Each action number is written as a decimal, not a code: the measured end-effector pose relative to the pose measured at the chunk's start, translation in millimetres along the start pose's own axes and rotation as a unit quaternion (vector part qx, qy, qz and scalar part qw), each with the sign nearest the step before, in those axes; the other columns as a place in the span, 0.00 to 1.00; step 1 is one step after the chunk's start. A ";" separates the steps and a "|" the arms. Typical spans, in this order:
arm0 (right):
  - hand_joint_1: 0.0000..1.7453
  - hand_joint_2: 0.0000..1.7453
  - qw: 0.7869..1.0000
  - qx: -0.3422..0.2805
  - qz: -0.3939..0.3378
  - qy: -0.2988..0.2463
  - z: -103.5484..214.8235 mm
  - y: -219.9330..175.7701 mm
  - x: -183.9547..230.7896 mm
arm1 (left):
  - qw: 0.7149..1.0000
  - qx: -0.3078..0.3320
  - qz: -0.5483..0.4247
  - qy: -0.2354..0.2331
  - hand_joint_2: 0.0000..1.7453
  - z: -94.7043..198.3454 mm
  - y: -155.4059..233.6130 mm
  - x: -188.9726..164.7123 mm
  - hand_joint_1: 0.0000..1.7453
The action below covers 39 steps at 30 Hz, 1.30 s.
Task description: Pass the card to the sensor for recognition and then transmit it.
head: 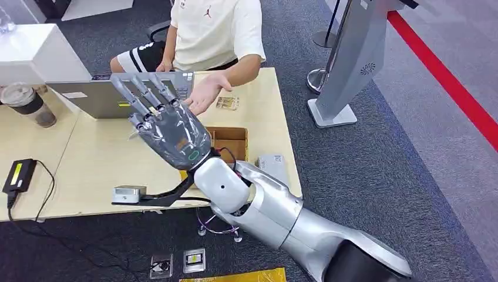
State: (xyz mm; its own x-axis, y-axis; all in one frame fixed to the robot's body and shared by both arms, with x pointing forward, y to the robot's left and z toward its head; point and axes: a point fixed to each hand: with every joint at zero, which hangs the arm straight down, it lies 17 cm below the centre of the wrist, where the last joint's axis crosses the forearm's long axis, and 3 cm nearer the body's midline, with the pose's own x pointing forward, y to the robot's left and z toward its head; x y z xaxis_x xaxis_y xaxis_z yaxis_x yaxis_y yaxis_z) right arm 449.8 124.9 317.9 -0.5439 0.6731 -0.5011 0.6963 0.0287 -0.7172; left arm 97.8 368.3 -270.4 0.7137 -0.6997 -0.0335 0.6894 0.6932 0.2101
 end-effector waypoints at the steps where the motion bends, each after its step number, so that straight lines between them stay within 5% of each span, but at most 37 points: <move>1: 1.00 1.00 1.000 0.000 0.000 0.000 0.0 0.0 0.0 | 1.000 0.000 0.000 0.000 1.00 0.0 0.0 0.0 0.00; 4: 1.00 1.00 0.999 0.033 0.011 0.004 9.0 23.8 -4.9 | 1.000 0.000 -0.002 -0.001 1.00 0.1 0.2 1.5 0.00; 7: 1.00 1.00 0.987 0.148 0.036 0.041 53.0 103.2 -45.8 | 1.000 -0.006 -0.007 -0.001 1.00 0.3 -7.1 1.3 0.00; 12: 1.00 1.00 0.982 0.172 0.036 0.068 64.0 117.9 -63.6 | 1.000 -0.010 -0.004 0.002 1.00 0.7 -11.4 1.6 0.00; 13: 0.67 1.00 0.982 0.174 0.036 0.069 64.9 119.0 -64.7 | 1.000 -0.010 -0.003 0.002 1.00 0.7 -11.5 1.7 0.00; 14: 0.00 1.00 0.981 0.176 0.036 0.071 65.9 120.2 -65.5 | 1.000 -0.011 -0.002 0.003 1.00 0.8 -11.8 1.7 0.00; 30: 0.00 1.00 0.984 0.133 0.013 0.120 57.5 103.5 -91.9 | 1.000 -0.015 0.013 0.013 1.00 1.2 -15.2 -0.6 0.00; 39: 0.00 1.00 0.978 0.069 -0.011 0.196 56.8 62.5 -158.7 | 0.999 -0.018 0.021 0.019 1.00 1.0 -17.7 -6.0 0.00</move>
State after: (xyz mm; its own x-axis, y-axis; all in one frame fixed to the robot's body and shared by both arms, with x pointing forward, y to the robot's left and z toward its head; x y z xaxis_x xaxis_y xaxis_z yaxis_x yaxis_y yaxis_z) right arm 553.0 -22.2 325.2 -0.3177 0.9061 -0.2795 0.6012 -0.0354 -0.7983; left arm 81.1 360.0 -273.0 0.7453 -0.6637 -0.0637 0.6629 0.7275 0.1770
